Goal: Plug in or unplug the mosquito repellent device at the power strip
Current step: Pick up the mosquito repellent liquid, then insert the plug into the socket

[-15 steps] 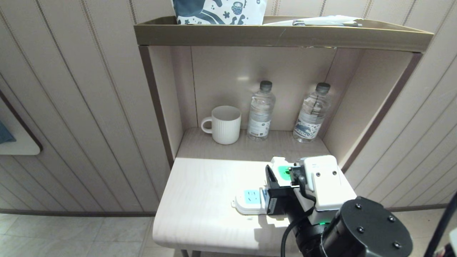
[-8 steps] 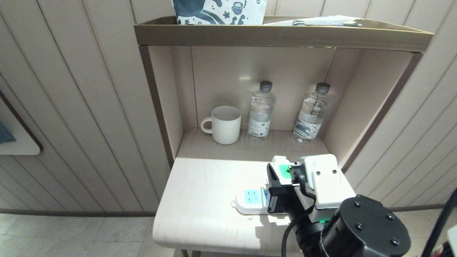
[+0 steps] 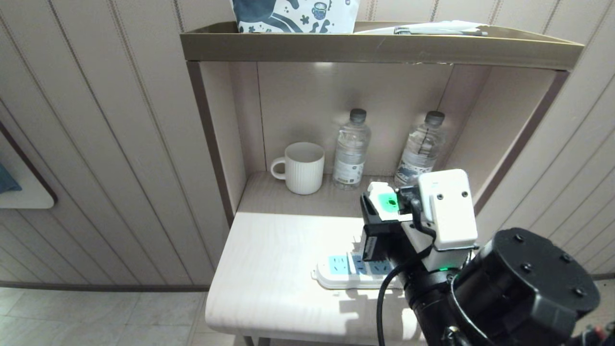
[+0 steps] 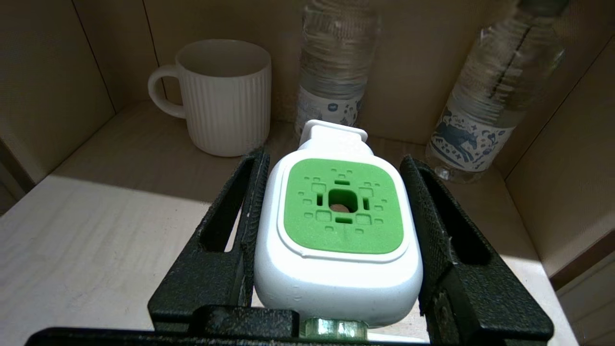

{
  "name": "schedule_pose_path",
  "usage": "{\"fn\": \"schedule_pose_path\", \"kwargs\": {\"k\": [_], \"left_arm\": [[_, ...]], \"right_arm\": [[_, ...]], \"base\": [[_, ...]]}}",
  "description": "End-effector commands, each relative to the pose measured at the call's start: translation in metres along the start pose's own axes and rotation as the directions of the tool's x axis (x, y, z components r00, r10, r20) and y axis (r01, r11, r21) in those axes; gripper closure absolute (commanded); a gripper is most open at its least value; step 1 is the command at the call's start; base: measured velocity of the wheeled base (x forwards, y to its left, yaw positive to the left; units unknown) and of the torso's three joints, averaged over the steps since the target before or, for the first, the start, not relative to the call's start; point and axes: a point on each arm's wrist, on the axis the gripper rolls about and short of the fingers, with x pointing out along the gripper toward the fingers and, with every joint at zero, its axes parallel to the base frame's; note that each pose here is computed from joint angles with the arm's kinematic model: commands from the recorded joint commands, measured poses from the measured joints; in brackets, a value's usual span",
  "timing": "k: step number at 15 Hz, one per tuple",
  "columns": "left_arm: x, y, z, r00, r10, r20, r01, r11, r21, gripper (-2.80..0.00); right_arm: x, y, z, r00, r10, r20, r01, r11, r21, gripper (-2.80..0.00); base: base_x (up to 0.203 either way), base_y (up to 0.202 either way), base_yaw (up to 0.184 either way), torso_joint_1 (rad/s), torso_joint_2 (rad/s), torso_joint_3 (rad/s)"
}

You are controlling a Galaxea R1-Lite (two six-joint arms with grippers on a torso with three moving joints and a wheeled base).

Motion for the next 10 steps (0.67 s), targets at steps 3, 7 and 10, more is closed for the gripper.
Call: {"fn": "schedule_pose_path", "kwargs": {"k": [3, 7, 10], "left_arm": [[0.0, 0.0, 0.0, 1.0, -0.001, 0.0, 0.001, 1.0, 0.0, 0.0], [0.0, 0.0, 0.0, 1.0, -0.001, 0.0, 0.001, 1.0, 0.0, 0.0], [0.0, 0.0, 0.0, 1.0, 0.0, 0.0, 0.0, 1.0, 0.0, 0.0]], "right_arm": [[-0.009, -0.02, 0.04, 0.998, 0.003, -0.057, -0.008, 0.997, -0.077, 0.0], [-0.023, -0.04, 0.063, 0.989, 0.026, -0.143, -0.051, 0.983, -0.175, 0.0], [-0.033, -0.055, 0.082, 0.964, 0.056, -0.259, -0.122, 0.961, -0.247, 0.0]], "base": [[0.0, 0.0, 0.0, 0.0, 0.0, 0.0], [0.0, 0.0, 0.0, 0.0, 0.0, 0.0], [0.0, 0.0, 0.0, 0.0, 0.0, 0.0]]}}
